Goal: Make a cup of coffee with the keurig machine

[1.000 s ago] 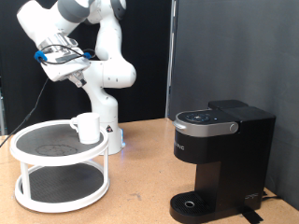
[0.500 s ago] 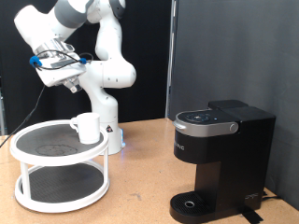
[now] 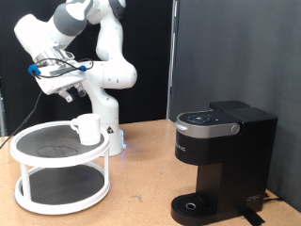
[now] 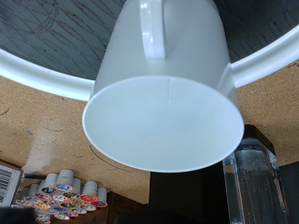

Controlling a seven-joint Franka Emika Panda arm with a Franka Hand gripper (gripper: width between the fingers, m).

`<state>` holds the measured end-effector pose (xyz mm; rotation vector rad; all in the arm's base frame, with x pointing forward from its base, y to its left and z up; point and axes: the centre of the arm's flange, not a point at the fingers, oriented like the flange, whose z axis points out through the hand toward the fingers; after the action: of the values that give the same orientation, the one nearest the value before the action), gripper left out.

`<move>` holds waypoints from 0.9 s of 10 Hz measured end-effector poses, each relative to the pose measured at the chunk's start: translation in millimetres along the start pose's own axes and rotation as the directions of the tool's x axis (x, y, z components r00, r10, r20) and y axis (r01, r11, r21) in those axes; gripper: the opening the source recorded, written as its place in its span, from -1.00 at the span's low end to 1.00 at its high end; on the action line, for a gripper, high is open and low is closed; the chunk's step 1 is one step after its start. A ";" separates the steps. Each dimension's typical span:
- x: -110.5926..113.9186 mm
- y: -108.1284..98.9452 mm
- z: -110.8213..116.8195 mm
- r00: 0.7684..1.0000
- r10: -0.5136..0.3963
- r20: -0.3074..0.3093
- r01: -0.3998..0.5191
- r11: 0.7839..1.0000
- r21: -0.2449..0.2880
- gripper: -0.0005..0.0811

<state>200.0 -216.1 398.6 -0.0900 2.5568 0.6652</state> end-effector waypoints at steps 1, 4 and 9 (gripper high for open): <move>2.3 -2.5 0.5 1.000 0.000 0.012 0.000 1.000 0.004 0.58; 8.3 -11.6 5.7 0.999 0.003 0.040 -0.005 0.999 0.039 0.80; 15.7 -33.4 27.4 0.999 -0.007 0.031 0.005 0.998 0.068 0.81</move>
<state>204.6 -231.6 355.6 -0.0645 2.5451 0.5727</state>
